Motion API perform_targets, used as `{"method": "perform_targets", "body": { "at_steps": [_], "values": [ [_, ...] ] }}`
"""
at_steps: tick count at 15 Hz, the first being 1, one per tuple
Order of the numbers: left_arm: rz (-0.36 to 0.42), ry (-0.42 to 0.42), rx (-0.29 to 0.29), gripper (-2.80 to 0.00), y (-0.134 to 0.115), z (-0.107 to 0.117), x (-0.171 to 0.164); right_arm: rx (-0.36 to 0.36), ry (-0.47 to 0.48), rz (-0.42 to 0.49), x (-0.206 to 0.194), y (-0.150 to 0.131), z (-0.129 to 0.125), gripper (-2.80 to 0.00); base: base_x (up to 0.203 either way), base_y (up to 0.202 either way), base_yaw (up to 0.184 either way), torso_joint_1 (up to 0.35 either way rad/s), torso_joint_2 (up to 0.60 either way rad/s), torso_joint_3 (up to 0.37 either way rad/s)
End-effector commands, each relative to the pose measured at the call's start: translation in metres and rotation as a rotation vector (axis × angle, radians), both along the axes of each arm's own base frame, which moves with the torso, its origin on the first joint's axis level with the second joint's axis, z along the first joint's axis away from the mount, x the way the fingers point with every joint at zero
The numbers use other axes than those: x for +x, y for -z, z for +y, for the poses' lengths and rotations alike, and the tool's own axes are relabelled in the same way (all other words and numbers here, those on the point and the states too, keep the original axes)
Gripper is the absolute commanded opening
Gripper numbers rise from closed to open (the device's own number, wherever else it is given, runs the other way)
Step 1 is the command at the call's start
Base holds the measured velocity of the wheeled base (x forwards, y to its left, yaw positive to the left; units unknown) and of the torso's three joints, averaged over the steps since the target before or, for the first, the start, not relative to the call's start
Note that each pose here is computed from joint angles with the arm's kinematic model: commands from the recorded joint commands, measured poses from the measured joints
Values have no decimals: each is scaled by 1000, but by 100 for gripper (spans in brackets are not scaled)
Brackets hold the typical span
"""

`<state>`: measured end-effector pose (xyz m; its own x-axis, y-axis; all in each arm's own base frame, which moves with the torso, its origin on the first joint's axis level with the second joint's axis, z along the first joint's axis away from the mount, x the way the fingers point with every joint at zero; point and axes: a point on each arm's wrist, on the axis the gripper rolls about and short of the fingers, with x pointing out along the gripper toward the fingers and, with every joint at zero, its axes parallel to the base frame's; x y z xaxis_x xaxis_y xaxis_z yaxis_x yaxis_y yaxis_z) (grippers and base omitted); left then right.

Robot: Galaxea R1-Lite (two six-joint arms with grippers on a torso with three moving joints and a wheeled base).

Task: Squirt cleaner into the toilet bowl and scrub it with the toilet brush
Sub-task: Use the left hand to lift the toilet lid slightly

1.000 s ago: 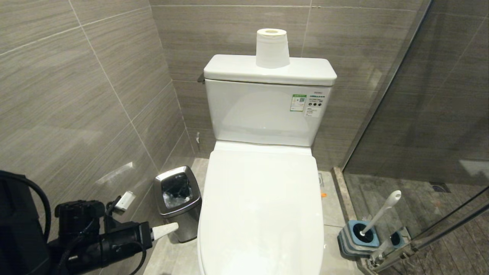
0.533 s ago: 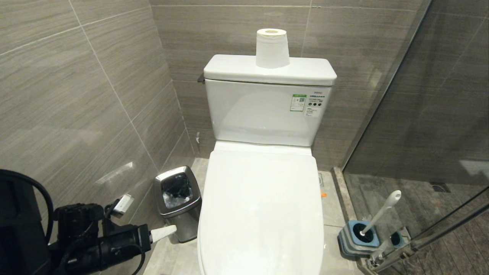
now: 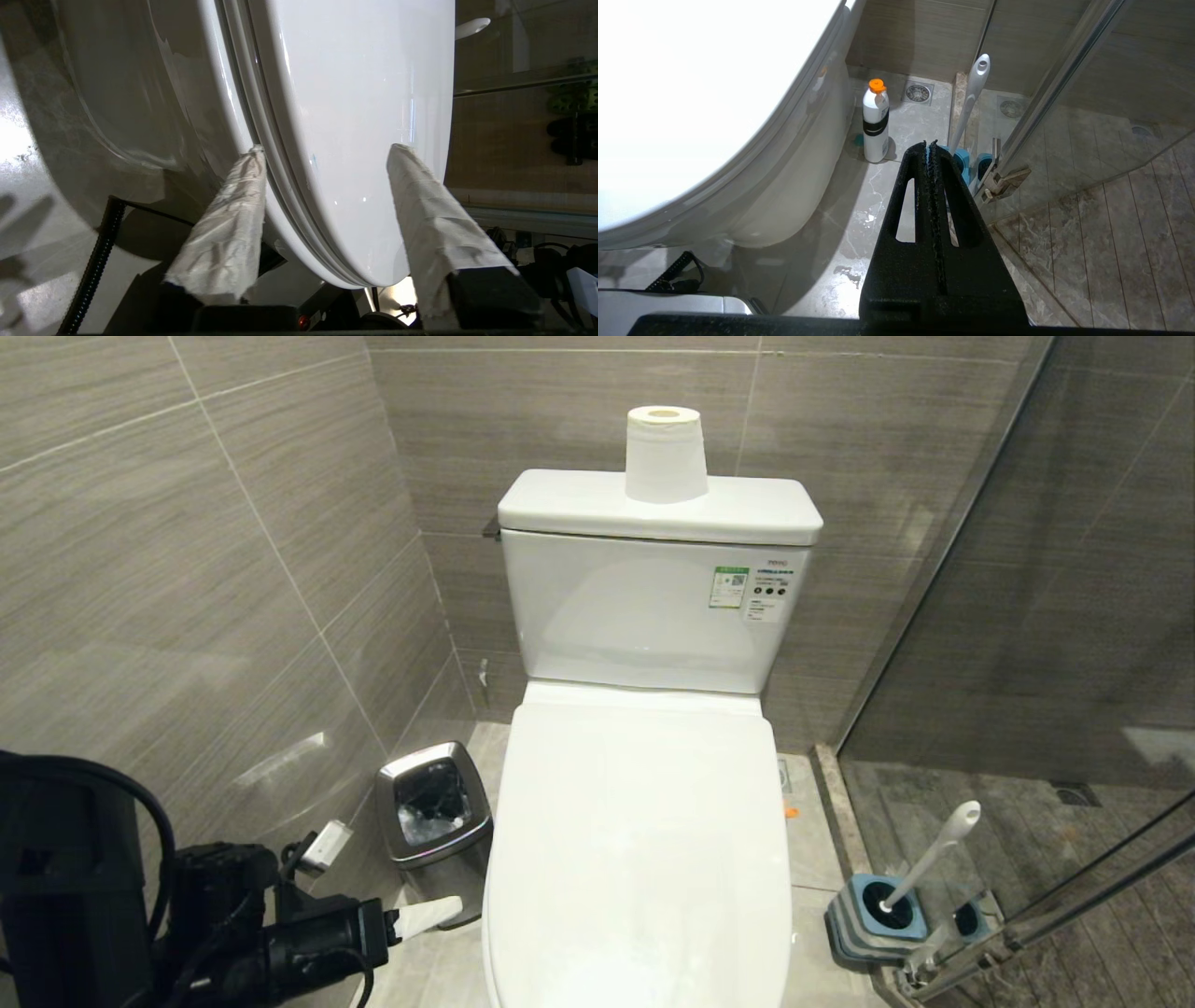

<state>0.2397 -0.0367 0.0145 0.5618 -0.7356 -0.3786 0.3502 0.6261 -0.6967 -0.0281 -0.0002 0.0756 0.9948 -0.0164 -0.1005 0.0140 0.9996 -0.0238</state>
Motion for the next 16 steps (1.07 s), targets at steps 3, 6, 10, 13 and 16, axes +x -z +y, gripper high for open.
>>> {"method": "perform_targets", "body": {
  "at_steps": [3, 6, 10, 13, 16],
  "values": [
    [75, -50, -38, 0, 12, 7, -1, 0, -1, -1, 0, 0, 0, -280, 0, 0, 0, 0, 0, 0],
    [81, -80, -68, 0, 12, 11, 6, -1, 0, 0, 0, 0, 0, -280, 0, 0, 0, 0, 0, 0],
    [78, -62, -76, 0, 9, 10, -1, -1, 0, -1, 0, 0, 0, -280, 0, 0, 0, 0, 0, 0],
    [80, -40, -69, 0, 9, 6, -5, -1, 0, -1, 0, 0, 0, -280, 0, 0, 0, 0, 0, 0],
    [71, 41, -95, 0, 7, 5, -10, -1, 0, -1, 0, 0, 0, -280, 0, 0, 0, 0, 0, 0]
  ]
}}
